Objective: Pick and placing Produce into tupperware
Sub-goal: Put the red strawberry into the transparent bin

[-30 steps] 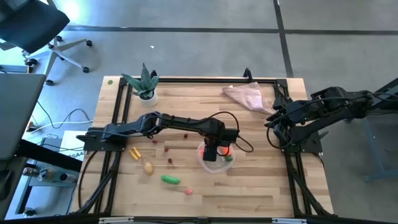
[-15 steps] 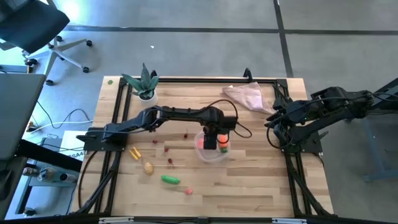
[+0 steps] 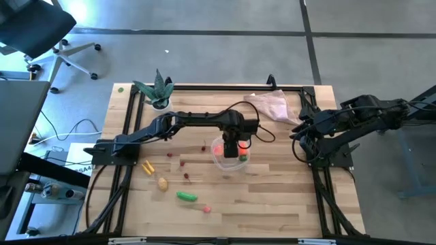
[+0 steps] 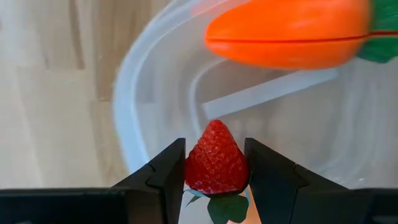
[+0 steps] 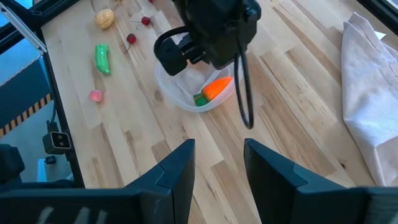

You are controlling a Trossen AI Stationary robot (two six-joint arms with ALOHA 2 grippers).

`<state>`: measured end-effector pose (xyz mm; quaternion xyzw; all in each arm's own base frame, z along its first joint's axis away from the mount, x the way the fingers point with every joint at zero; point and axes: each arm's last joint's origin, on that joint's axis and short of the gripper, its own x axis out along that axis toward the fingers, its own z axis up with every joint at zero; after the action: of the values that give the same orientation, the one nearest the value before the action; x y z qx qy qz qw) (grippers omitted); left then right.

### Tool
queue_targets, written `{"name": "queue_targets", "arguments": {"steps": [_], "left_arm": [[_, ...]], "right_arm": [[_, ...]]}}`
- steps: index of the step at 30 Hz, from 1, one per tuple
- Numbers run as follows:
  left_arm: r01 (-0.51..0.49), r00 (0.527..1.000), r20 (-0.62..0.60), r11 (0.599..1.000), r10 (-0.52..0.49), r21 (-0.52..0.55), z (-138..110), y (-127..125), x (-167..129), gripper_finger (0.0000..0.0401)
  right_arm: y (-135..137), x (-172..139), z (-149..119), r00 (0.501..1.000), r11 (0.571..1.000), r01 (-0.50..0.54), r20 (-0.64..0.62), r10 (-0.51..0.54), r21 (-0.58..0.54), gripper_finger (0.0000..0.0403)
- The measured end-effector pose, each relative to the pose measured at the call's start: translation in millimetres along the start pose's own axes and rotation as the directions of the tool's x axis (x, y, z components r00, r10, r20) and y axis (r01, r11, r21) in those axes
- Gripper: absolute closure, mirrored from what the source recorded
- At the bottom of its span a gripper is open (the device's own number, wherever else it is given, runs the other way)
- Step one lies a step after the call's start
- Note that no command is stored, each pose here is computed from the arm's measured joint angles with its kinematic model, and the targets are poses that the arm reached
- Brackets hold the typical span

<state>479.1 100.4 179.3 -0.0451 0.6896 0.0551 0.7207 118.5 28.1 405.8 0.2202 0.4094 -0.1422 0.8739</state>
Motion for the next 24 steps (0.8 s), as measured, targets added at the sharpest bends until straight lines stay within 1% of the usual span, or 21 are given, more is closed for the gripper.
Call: {"name": "queue_targets", "arguments": {"steps": [5,15,21,24], "left_arm": [[0.047,0.999,0.020,0.999,-0.048,0.026,2.1,-7.0,-0.1,0.0261],[0.014,1.000,0.021,1.000,-0.014,0.017,2.2,-5.7,-0.2,0.0261],[0.017,1.000,0.018,1.000,-0.018,0.000,2.7,-6.0,2.1,0.0261],[0.032,0.999,-0.004,0.999,-0.032,0.005,1.5,-6.5,5.2,0.0261]], "right_arm": [[0.0,0.0,0.0,1.000,1.000,0.000,0.000,0.000,0.000,0.0272],[0.0,0.0,0.0,1.000,1.000,0.000,0.000,0.000,0.000,0.0272],[0.0,0.0,0.0,1.000,1.000,0.000,0.000,0.000,0.000,0.0272],[-0.1,-0.1,0.0,1.000,1.000,0.000,0.000,0.000,0.000,0.0272]]}}
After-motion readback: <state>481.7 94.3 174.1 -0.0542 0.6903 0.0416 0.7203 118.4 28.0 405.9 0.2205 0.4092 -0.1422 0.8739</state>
